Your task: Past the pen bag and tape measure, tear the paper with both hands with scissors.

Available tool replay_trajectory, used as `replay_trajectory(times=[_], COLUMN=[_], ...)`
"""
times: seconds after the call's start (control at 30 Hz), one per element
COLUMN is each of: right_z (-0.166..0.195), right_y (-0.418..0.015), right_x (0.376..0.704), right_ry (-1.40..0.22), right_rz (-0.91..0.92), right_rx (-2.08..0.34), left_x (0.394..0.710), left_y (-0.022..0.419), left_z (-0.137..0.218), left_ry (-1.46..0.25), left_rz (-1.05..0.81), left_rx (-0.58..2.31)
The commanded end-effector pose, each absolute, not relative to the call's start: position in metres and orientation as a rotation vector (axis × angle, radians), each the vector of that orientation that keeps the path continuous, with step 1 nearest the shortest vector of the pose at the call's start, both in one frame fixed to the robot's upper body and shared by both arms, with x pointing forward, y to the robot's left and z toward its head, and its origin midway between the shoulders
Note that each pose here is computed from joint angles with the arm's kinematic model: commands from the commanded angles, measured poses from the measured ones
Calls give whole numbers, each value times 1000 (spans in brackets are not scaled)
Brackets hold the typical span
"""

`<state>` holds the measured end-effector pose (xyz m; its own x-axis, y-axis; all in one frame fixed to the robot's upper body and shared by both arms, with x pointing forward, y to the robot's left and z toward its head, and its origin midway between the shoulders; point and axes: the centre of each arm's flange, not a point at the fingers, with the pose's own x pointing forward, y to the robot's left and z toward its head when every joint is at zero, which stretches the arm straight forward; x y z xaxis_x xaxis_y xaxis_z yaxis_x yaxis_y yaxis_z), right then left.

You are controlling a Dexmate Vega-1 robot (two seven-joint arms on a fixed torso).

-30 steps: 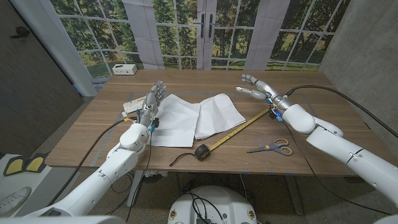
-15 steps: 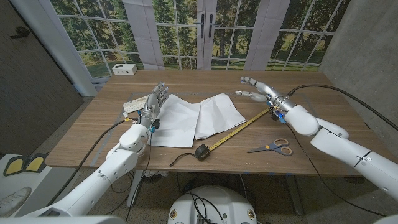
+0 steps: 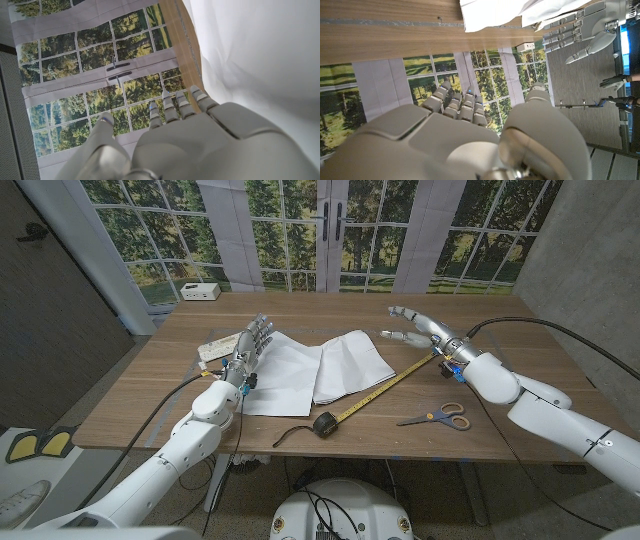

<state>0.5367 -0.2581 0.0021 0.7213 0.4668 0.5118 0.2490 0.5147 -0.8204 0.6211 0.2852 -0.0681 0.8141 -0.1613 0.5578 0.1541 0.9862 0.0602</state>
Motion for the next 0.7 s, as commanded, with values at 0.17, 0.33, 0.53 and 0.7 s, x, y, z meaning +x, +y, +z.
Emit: replay_trajectory(times=[0.17, 0.33, 0.53, 0.7], right_z=[-5, -7, -11, -14], right_y=[-264, -267, -271, -273], right_x=[523, 520, 515, 511], right_ry=[-811, -819, -821, -823], right_rz=[186, 191, 195, 211], right_rx=[-1078, -1083, -1087, -1081], left_x=[620, 619, 617, 615], left_y=[285, 284, 286, 288], left_z=[-71, -71, -71, -70], left_ry=[-586, -584, -585, -585], left_rz=[-204, -197, -187, -182], left_rx=[27, 33, 36, 38])
